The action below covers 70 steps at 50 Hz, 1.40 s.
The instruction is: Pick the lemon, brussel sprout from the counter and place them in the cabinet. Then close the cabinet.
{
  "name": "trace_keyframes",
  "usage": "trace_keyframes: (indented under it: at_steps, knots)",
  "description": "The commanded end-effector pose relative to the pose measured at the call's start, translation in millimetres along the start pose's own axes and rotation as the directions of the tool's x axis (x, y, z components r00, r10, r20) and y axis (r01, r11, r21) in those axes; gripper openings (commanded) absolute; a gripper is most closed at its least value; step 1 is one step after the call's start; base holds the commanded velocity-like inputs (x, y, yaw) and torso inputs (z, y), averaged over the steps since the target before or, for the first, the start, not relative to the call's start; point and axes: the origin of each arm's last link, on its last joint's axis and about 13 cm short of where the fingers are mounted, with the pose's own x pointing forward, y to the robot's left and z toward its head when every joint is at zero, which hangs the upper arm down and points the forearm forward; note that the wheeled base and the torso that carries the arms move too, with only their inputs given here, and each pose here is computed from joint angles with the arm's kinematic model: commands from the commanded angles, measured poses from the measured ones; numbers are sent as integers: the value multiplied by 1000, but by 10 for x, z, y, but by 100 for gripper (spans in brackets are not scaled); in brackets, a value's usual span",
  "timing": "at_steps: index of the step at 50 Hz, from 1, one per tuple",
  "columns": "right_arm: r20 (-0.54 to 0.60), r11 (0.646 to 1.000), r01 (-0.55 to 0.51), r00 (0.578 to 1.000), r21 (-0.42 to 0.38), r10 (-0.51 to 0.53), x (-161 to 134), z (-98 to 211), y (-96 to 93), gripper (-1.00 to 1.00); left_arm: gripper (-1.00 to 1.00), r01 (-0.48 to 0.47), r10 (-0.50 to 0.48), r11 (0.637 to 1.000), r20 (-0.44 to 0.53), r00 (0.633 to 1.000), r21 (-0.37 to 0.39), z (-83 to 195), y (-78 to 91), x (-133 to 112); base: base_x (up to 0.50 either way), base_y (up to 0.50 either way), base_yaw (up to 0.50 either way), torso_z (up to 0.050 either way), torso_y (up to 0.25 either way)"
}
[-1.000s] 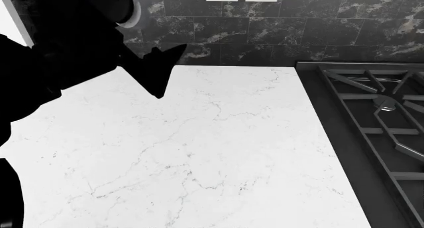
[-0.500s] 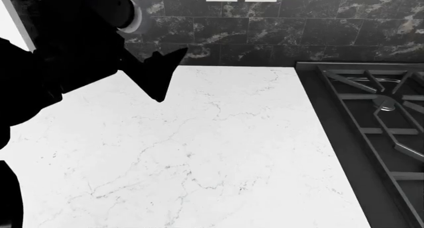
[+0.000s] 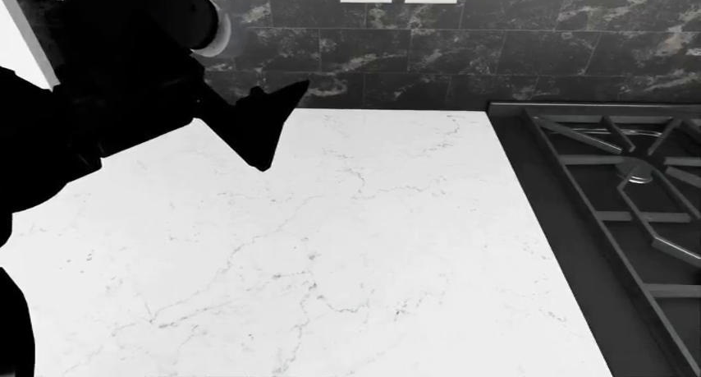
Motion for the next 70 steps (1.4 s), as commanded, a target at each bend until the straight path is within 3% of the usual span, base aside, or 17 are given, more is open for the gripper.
trace_keyframes:
  at_steps: [1,25,43,51,63,70]
  knots:
    - [-157,949,-253,962,-189,225,5,-379,413,100,100,-1,1,1000,2,1000,-6,-26,1,-11,0,0,0,0,0]
    - [-270,876,-350,925,-333,267,62,-633,521,100,100,2,-2,1000,2,1000,-11,-43,-1,-16,2,0,0,0,-7]
    - [-333,736,-463,882,-493,332,73,-781,668,100,100,1,-1,1000,6,1000,-11,-35,11,-23,0,0,0,0,-8]
    - [-349,657,-494,869,-570,351,76,-840,719,100,100,1,-1,1000,8,1000,-13,-44,13,-26,0,0,0,0,-8]
    - [-399,579,-499,866,-645,302,153,-972,692,100,100,1,0,1000,7,1000,-16,-62,15,-28,0,0,0,0,-8]
    - [-442,551,-516,854,-656,273,180,-1066,653,100,100,1,-1,1000,6,1000,-17,-61,10,-36,2,0,0,0,-8]
